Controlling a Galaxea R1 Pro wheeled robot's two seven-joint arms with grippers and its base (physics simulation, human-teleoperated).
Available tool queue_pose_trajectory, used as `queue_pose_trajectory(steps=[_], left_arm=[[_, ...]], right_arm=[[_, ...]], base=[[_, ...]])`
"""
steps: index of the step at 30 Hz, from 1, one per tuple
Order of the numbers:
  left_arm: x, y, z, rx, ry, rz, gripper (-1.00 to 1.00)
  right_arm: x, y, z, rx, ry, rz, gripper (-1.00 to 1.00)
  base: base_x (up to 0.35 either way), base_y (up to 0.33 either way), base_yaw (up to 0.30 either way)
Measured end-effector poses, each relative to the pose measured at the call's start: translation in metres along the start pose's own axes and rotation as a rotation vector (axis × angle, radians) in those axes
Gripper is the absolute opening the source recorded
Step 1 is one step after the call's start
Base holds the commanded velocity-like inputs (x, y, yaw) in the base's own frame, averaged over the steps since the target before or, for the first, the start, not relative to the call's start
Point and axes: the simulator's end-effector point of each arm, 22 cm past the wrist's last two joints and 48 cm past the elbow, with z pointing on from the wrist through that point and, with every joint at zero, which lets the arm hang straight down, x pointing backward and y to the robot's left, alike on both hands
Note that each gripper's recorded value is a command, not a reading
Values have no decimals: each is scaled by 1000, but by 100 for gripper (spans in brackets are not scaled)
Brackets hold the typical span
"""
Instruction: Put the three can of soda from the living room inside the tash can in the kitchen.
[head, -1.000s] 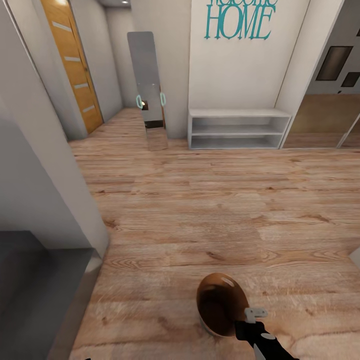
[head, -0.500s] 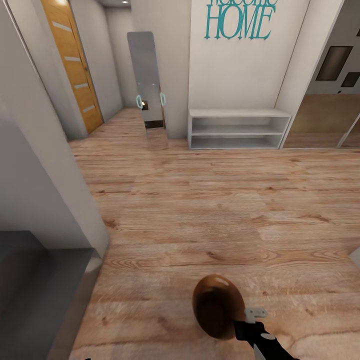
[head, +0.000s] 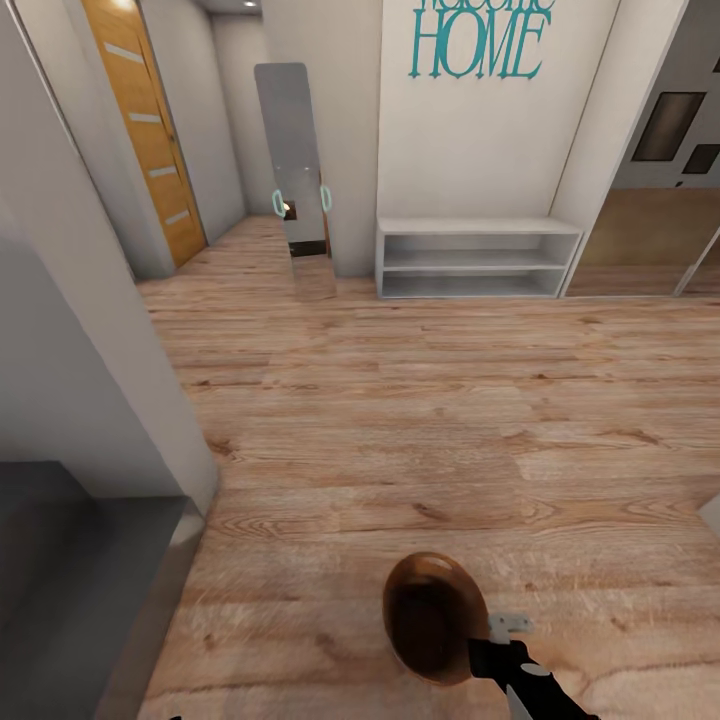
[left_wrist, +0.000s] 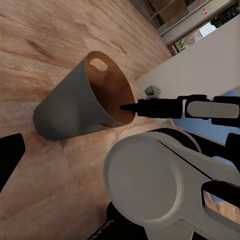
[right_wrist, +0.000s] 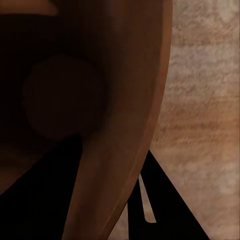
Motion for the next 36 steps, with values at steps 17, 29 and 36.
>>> queue_pose_trajectory(steps=[17,29,36], left_arm=[[0,0,0,0,0,1,100],[0,0,0,0,0,1,100],[0,0,0,0,0,1,100]], right_arm=[[-122,-1,-92,7,55,-4,-100],[-125,-1,-117,9,98,-2,-100],[-125,-2,-118,9,100,-2,-100]], base=[[0,0,0],[0,0,0],[0,0,0]])
